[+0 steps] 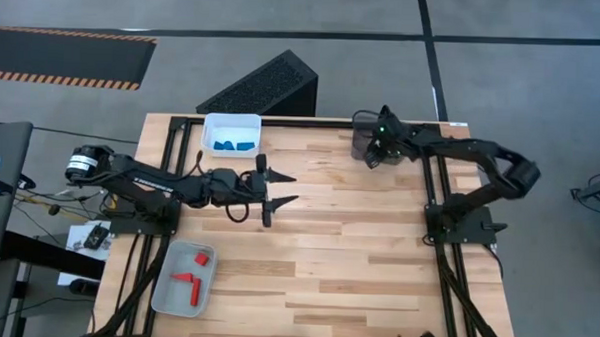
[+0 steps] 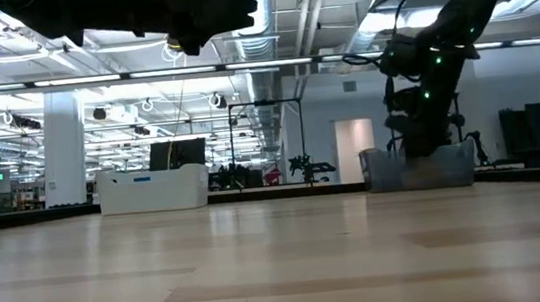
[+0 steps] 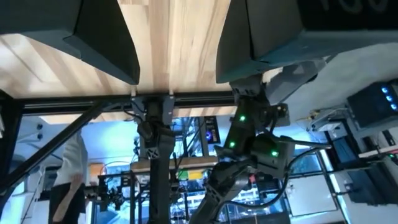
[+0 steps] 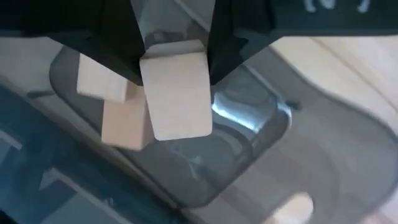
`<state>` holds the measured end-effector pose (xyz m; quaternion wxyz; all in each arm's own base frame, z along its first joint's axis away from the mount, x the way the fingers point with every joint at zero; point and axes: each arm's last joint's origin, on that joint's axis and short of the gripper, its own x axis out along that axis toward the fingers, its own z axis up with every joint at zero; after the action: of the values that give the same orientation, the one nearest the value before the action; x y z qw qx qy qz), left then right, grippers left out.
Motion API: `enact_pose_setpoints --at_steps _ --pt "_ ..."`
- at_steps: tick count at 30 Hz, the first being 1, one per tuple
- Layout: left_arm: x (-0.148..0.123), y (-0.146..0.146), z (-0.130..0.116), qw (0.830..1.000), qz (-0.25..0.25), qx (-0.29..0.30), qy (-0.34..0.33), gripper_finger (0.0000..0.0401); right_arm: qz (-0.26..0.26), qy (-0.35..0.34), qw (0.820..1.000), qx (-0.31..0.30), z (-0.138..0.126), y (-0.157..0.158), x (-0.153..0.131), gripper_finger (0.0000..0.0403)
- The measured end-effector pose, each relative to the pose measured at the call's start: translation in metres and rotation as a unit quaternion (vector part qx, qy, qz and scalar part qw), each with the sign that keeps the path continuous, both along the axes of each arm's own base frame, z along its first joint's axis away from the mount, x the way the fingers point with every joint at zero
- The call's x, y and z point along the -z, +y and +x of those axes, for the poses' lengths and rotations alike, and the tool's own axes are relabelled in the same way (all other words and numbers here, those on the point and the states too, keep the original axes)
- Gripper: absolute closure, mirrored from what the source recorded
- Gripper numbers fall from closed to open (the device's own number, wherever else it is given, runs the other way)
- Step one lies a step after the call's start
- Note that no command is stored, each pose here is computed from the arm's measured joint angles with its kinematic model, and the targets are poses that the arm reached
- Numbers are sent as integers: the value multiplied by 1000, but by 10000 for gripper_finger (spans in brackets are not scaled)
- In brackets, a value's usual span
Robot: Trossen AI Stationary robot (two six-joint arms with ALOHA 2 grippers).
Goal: Sort & place blocks by color
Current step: Put the brown block into the black bin, then return to Home Position
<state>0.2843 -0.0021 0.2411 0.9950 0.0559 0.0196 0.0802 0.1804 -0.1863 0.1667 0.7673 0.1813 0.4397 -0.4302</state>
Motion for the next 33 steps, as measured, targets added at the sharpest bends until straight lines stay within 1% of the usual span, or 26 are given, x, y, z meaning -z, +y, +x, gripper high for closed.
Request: enact_pose_setpoints --at_steps 5,10,12,15,17,18,20,22,24,25,27,30,33 --pt "3 0 0 1000 0 -2 15 198 -20 -19 1000 3 2 -5 -2 186" --pt "5 3 -1 998 6 -52 25 198 -38 -37 999 -3 2 -2 -13 161" --pt "5 3 -1 998 8 -53 25 198 -43 -54 997 -21 5 5 -19 159" --pt "5 2 -1 999 12 -45 24 198 -52 -121 987 -87 16 28 -28 160" --pt "10 4 -6 999 5 -38 1 198 -70 -176 973 -130 26 51 -33 163" --pt "14 6 -10 999 0 -35 -11 200 -86 -211 962 -152 31 64 -35 165" --pt "24 11 -19 999 -8 -32 -35 207 -117 -281 931 -203 39 93 -38 167" --pt "31 16 -28 998 -14 -35 -55 219 -142 -348 892 -253 46 120 -41 169" --pt "36 17 -35 997 -20 -30 -71 233 -156 -397 858 -286 50 145 -42 172" --pt "37 17 -37 996 -24 -26 -78 241 -160 -414 846 -295 52 155 -44 174" --pt "38 16 -39 996 -27 -12 -85 255 -160 -434 829 -314 56 172 -45 182" --pt "34 14 -38 994 -25 21 -101 274 -149 -439 817 -343 61 190 -44 202" --pt "25 12 -36 990 -28 39 -129 297 -144 -451 805 -358 64 201 -50 238"
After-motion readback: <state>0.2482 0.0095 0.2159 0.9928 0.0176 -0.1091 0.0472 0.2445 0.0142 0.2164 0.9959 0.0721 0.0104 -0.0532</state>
